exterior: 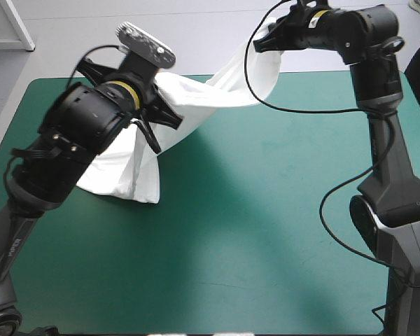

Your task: Fold the cloth

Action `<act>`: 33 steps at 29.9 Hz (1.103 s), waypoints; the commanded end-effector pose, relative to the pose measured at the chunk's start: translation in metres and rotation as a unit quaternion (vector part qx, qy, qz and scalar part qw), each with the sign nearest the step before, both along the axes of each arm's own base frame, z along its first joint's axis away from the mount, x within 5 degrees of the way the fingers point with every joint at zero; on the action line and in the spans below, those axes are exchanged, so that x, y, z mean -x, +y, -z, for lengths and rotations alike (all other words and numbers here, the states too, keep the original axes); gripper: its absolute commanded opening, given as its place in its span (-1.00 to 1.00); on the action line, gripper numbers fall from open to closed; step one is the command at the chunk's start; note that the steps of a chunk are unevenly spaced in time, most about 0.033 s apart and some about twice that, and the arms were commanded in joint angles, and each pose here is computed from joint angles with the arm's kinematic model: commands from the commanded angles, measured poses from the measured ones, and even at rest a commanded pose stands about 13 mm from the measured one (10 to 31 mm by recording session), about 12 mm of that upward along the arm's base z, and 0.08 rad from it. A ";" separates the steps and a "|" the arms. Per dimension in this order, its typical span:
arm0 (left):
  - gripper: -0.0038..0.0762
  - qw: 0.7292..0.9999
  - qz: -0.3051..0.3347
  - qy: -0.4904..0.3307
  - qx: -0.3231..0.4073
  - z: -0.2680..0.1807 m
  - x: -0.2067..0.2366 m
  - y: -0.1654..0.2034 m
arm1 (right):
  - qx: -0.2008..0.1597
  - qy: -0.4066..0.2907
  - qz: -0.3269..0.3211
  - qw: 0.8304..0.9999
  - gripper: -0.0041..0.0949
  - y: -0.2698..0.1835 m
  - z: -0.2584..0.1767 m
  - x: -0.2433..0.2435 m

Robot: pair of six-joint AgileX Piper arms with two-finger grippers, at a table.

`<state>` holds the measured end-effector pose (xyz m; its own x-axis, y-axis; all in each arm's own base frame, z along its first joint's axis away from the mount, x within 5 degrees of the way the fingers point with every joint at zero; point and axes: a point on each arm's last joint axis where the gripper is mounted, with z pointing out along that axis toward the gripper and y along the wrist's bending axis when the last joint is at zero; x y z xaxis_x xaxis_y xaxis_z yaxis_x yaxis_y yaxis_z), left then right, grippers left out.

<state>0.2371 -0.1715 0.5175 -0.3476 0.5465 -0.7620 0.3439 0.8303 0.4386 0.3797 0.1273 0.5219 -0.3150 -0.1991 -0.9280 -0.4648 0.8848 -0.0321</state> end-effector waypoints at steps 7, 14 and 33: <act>-0.86 0.977 -0.075 -0.198 0.020 -0.098 0.048 0.072 | -0.087 -0.253 0.011 0.964 -0.95 -0.042 -0.125 0.136; -0.86 0.943 -0.074 -0.320 0.056 -0.144 0.083 0.107 | -0.106 -0.369 0.013 0.923 -0.95 -0.068 -0.166 0.223; -0.86 0.937 -0.073 -0.331 0.087 -0.156 0.109 0.132 | -0.101 -0.430 0.025 0.897 -0.95 -0.084 -0.181 0.271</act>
<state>0.1305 -0.0453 0.6695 0.1531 0.3638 -0.9188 -0.0196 0.9307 0.3652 0.1038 0.0478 0.6977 0.4679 0.0127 -0.8837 -0.3810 0.9051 -0.1887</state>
